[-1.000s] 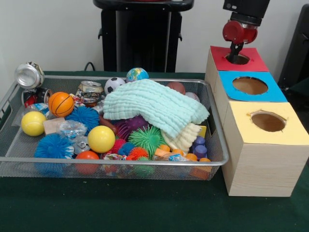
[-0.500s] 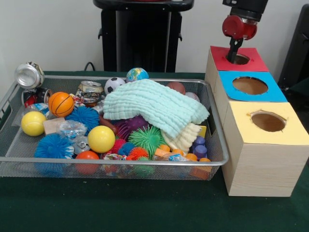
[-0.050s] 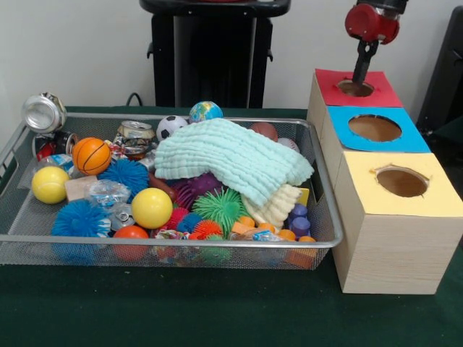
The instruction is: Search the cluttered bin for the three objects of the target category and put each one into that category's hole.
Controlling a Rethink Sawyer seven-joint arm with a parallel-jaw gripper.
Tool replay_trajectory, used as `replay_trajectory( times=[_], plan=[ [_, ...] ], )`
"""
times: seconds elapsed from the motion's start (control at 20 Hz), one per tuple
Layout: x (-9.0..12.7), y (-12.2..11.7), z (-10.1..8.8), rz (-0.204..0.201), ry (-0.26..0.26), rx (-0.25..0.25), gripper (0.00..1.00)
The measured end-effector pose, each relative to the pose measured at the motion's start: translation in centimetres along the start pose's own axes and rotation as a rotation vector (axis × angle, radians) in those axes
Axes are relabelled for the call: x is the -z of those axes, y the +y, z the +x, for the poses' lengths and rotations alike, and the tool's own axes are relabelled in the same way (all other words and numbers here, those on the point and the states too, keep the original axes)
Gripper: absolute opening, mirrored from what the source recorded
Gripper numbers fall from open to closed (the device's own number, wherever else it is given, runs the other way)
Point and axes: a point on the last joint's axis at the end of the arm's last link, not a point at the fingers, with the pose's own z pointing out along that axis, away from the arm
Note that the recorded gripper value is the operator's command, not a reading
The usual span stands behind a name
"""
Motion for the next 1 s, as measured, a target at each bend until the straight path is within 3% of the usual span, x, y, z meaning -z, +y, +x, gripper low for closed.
replay_trajectory(
  times=[0.3, 0.55, 0.8, 1.0],
  plan=[
    [1.0, -3.0, -0.1, 0.000, -0.006, -0.065, 0.00],
    [1.2, -8.0, 0.7, -0.016, 0.006, -0.179, 0.00],
    [0.7, -13.9, 2.7, -0.034, 0.028, -0.308, 0.00],
    [0.0, -18.8, 6.1, -0.048, 0.042, -0.409, 0.00]
  ],
)
